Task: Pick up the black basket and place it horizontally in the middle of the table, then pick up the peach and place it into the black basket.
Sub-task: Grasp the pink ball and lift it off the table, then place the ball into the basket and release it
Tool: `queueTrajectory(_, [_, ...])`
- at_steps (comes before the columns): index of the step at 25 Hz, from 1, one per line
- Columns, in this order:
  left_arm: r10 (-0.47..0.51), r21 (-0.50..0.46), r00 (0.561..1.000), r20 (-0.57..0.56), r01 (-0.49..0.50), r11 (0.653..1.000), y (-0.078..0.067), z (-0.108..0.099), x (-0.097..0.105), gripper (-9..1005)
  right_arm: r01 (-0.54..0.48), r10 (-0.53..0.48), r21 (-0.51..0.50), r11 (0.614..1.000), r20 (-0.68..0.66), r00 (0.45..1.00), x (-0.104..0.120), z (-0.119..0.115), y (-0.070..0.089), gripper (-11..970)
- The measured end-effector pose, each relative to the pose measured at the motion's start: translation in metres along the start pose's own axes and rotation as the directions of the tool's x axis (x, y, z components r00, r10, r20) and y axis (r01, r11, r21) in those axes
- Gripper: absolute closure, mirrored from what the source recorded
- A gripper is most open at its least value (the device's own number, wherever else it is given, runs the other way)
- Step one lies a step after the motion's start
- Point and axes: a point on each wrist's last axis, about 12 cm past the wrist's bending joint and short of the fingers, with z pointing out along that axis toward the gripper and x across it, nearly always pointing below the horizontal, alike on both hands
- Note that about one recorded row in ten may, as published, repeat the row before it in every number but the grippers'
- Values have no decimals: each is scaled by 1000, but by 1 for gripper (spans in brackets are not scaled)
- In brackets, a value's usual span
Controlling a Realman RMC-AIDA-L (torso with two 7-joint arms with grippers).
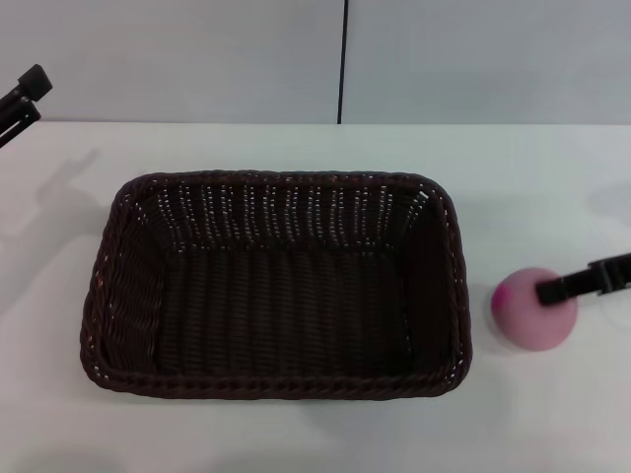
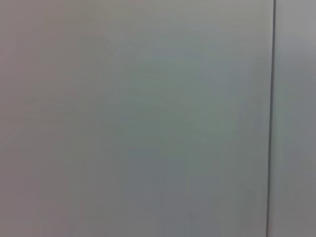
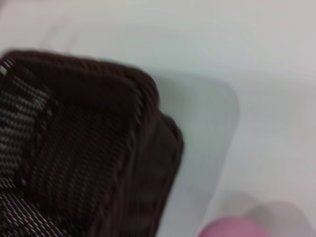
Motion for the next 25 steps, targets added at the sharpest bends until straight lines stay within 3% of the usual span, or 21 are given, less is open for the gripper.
queueTrajectory(6, [2,20,1000,6,-2,1000,-3,-2,0,217,43,-46,41,998,73,996,-6,-20,13,803])
queueTrajectory(9, [0,26,1000,7,0,1000,-4,-4,1,217,117,-117,5,993,129,985,-14,-31,34,824])
queueTrajectory(10, [-5,24,1000,7,5,1000,-4,-4,2,217,185,-178,-27,982,162,971,-18,-37,51,833])
queueTrajectory(11, [-16,22,1000,9,16,1000,-5,-6,4,217,185,-178,-27,982,162,971,-18,-37,51,841])
queueTrajectory(14, [-37,21,999,21,37,999,-5,-9,7,217,281,-259,-84,956,208,943,-26,-40,73,879])
queueTrajectory(15, [-41,23,999,26,40,999,-5,-10,7,217,330,-296,-133,935,226,928,-33,-36,85,894])
queueTrajectory(18, [-47,25,998,35,46,999,-4,-12,7,217,364,-324,-174,915,221,920,-40,-28,94,916])
queueTrajectory(20, [-67,19,997,50,66,998,-4,-15,9,217,393,-361,-216,894,173,916,-50,-6,100,931])
queueTrajectory(25, [-90,15,995,44,89,996,-6,-17,15,217,379,-359,-251,891,124,925,-56,28,95,908])
